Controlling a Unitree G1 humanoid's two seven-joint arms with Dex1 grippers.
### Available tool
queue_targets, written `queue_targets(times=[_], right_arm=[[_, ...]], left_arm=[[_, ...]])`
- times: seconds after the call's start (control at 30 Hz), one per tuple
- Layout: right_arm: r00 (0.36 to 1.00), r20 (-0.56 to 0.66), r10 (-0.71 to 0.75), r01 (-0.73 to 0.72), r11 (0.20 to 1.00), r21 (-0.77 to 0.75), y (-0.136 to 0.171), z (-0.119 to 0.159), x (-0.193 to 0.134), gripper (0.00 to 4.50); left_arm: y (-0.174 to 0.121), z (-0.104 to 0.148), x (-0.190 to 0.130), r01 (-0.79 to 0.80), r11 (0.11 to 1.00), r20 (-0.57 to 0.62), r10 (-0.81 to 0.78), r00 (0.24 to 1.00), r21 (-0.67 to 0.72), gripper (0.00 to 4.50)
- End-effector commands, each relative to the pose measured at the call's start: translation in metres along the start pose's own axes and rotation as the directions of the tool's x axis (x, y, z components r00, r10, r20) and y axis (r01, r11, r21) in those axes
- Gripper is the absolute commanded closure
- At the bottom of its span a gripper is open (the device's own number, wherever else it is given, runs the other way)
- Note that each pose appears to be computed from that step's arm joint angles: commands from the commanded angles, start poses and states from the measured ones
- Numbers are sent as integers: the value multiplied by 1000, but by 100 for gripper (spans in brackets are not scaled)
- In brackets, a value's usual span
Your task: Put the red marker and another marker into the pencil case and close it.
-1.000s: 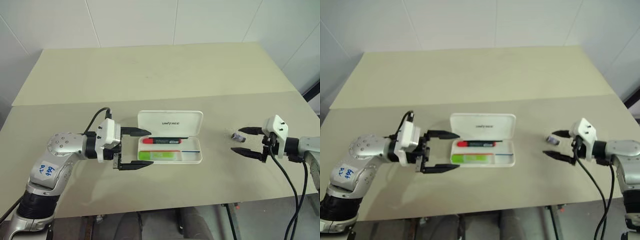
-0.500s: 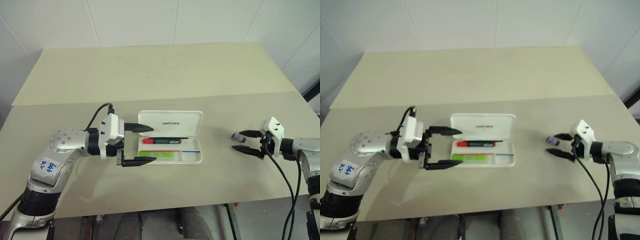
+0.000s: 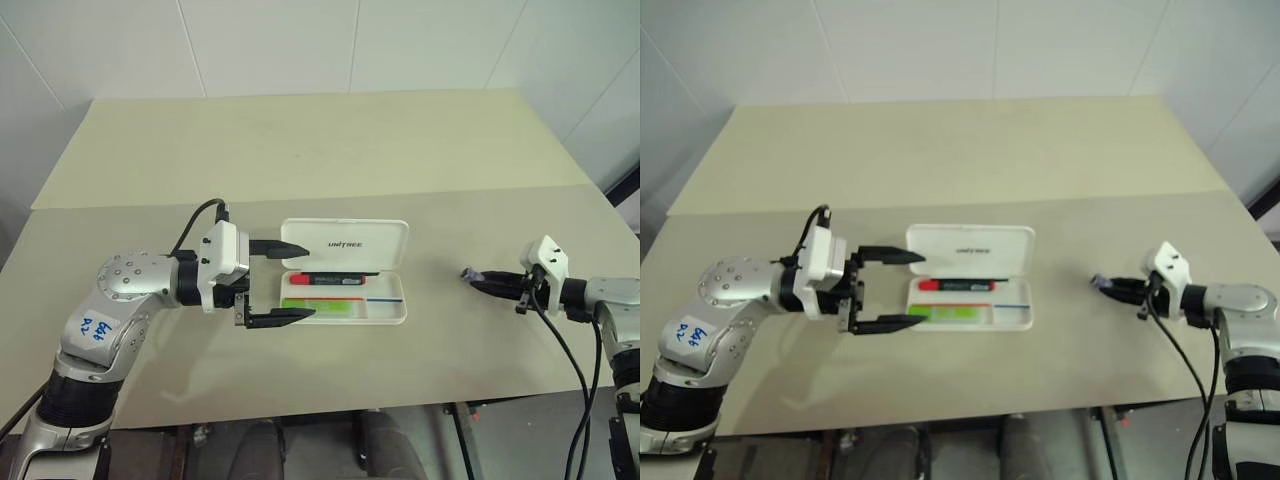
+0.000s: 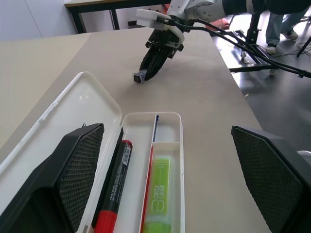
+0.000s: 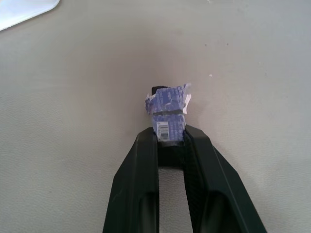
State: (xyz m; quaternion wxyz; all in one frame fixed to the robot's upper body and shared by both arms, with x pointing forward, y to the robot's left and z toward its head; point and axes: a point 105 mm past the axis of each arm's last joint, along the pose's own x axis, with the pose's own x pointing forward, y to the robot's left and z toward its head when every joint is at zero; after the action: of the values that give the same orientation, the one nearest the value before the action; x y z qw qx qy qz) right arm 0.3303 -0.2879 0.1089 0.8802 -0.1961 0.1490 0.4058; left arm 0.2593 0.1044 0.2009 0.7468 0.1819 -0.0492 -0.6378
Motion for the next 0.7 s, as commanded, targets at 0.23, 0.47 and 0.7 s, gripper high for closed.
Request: queue_targets(times=[0.23,0.47,0.7], right_arm=[[967,149,208,-180,966,-184,55,78,8,416],[895,161,415,-380,901,-210,120,93,36,416],[860,124,495,-466,860,-206,136,85,56,416]], left_arm=[[-3,-8,-17,-18,999,-39,19,999,26,0],[-7,-17,-21,-18,1000,-58,19,998,19,0],[-8,-19,-23,-16,1000,-72,18,997,26,0]])
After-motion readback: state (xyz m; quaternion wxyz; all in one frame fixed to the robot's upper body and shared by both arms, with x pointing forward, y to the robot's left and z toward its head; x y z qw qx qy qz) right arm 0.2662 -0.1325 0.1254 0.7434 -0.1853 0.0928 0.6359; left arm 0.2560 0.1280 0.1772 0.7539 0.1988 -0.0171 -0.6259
